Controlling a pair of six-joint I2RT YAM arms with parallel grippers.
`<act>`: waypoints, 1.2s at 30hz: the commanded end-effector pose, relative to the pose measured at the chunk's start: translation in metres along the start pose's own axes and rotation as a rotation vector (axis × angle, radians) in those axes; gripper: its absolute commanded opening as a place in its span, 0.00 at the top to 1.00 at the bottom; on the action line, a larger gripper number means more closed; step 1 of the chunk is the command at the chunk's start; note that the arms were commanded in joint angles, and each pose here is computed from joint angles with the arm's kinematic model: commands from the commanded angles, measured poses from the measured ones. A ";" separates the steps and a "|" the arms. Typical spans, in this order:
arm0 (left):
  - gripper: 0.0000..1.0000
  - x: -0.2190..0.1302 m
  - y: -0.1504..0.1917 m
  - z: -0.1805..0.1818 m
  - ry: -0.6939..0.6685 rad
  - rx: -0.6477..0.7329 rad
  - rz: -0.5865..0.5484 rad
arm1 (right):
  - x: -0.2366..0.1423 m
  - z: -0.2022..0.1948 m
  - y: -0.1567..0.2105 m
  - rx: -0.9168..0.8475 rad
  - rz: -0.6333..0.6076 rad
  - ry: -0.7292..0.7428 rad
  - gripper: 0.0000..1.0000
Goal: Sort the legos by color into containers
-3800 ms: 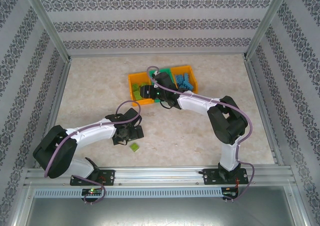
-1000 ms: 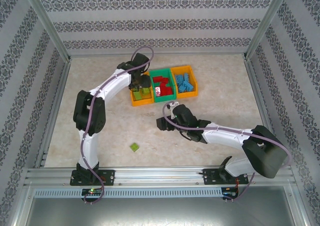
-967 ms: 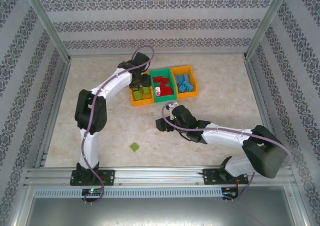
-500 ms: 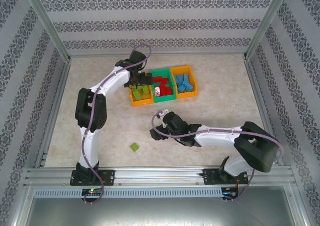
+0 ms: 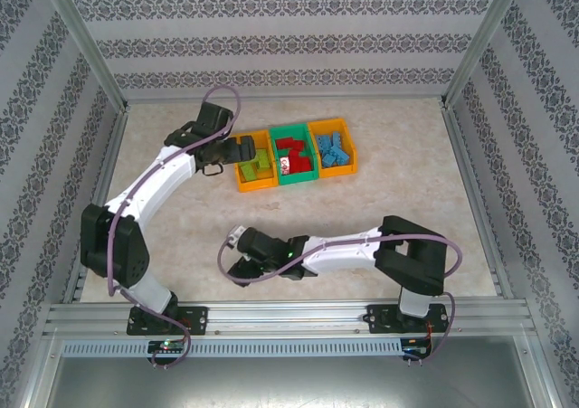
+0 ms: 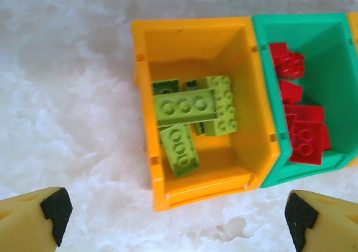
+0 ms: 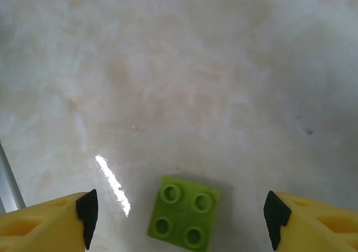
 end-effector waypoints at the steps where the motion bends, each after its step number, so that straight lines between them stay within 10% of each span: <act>1: 0.01 0.001 0.003 0.018 -0.011 -0.036 -0.030 | 0.007 -0.008 0.014 -0.056 0.086 0.117 0.19; 6: 0.01 0.006 0.017 0.039 -0.010 -0.106 -0.004 | 0.019 -0.009 0.018 -0.070 0.132 0.141 0.25; 16: 0.01 0.000 0.029 0.069 -0.021 -0.187 -0.013 | 0.019 -0.007 0.012 -0.082 0.140 0.131 0.67; 27: 0.01 -0.009 0.050 0.097 -0.063 -0.240 -0.082 | -0.056 -0.121 -0.112 0.314 -0.228 0.056 0.72; 36: 0.01 -0.010 0.067 0.110 -0.101 -0.234 -0.077 | -0.038 -0.216 -0.156 0.573 -0.275 0.068 0.72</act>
Point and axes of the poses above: each hand's point on the last joint's axis, 136 mm out from that joint toward the fingers, its own x axis out along the fingers, its own z axis along the line the jaws close on, y = z × x, the point moved 3 cm from there along -x, back along the fingers, and after that the axes turned 2 degrees about -x, right-handed, at the moved point
